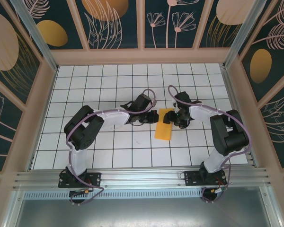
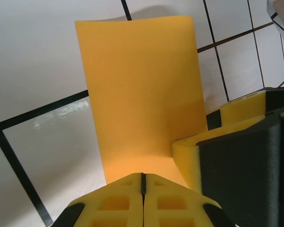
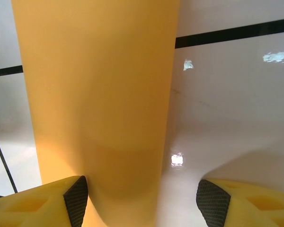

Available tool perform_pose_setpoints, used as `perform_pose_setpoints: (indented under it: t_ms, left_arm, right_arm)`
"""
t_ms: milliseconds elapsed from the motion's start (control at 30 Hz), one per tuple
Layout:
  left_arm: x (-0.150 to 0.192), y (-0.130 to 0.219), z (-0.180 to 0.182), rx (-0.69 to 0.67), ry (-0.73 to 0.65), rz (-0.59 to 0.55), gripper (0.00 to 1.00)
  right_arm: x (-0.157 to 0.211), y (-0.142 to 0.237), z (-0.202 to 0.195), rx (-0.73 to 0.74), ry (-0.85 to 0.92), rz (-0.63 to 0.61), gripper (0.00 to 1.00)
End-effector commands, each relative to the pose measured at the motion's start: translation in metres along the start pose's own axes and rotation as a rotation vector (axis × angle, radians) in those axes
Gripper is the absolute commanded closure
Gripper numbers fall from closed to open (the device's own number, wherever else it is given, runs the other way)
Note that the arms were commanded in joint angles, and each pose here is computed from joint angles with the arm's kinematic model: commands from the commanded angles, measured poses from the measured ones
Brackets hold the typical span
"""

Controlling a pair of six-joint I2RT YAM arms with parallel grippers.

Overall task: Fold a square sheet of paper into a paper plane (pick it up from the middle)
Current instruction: Hold the square sheet of paper at the center of the table.

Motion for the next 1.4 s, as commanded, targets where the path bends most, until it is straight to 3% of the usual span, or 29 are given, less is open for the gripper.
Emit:
perform_pose_setpoints:
  t_ms: [0, 467, 900, 1233, 1267, 1367]
  left_arm:
    - [-0.001, -0.007, -0.004, 0.003, 0.006, 0.024, 0.93]
    - [0.003, -0.027, 0.002, -0.007, 0.013, 0.071, 0.94]
    - [0.020, -0.046, 0.022, -0.150, 0.006, 0.138, 0.98]
    - [0.024, -0.043, 0.027, -0.185, -0.005, 0.137, 0.99]
    - [0.024, -0.043, 0.027, -0.186, -0.004, 0.137, 0.99]
    - [0.022, -0.042, 0.025, -0.182, -0.006, 0.130, 0.99]
  right_arm:
    - [0.008, -0.032, -0.015, 0.083, -0.006, 0.035, 0.30]
    - [0.010, -0.033, -0.017, 0.095, -0.014, 0.040, 0.31]
    - [0.005, -0.028, -0.014, 0.092, -0.017, 0.021, 0.29]
    - [-0.011, 0.032, -0.003, -0.019, -0.047, -0.194, 0.23]
    - [-0.011, 0.039, -0.003, -0.049, -0.058, -0.220, 0.25]
    - [-0.007, 0.053, 0.003, -0.196, -0.062, -0.255, 0.46]
Point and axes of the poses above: each hand's point on the last joint's axis, 136 mm out from that joint toward the fingers, its own y axis back along the fingers, its own z axis along the line the jaws close on, x = y × z, the point moved 9 cm from there along y, back along the fingers, and after that the axes turned 2 degrees about y, right-handed, at the moved point
